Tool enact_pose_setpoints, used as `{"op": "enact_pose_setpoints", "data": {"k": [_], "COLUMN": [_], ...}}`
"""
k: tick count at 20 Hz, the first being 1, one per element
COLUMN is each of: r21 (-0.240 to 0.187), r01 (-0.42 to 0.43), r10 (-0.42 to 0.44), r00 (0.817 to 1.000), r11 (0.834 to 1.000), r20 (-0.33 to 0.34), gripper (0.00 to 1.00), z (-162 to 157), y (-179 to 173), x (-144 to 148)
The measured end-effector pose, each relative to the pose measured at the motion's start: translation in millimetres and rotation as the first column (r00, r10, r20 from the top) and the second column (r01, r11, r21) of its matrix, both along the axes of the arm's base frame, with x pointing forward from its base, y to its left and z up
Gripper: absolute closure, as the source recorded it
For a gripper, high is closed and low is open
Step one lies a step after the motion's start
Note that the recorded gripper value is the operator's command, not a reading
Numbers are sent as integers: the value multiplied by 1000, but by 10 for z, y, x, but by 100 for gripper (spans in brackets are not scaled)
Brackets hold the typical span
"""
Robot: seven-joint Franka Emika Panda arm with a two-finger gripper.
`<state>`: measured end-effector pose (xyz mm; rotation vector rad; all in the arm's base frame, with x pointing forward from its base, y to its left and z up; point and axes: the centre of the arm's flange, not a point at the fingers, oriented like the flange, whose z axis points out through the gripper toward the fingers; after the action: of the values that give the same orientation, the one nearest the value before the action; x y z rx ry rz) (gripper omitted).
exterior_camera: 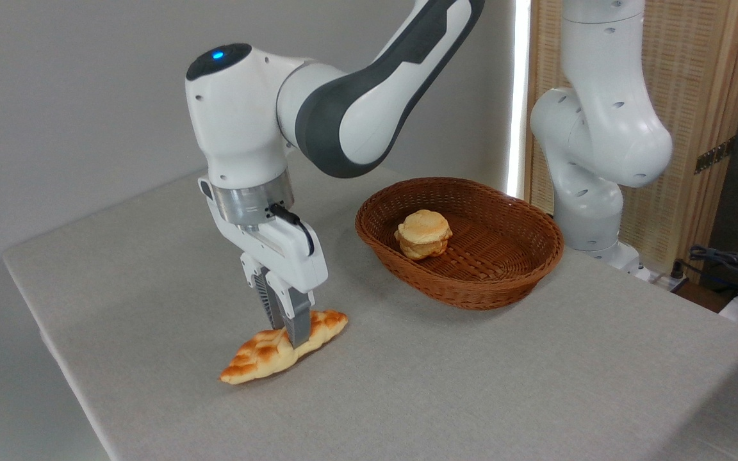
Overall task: Put bread into the basket
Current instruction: 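Lift the braided roll and carry it over the wicker basket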
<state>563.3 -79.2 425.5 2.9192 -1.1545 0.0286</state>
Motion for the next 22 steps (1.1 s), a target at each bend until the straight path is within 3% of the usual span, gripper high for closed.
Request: {"op": "enact_pose_setpoints", "data": {"k": [4,9,15,18,22], "r21": [-15,-27,-25,-31,-32], "r01": [-6,-3,-11,-16,-15], "r10": [7,4,8,11,6], "r00": [999,1000,993,987,964], "r11": [1000,1000,1000,999,999], "r20": [49,21,-114,-163,-265], "gripper": [72,71,65,57,46], "z": [386,908,1096,1061,972], "y": [56,121,261,345,420], "x": [-78,-414,-857,-1136,-1521]}}
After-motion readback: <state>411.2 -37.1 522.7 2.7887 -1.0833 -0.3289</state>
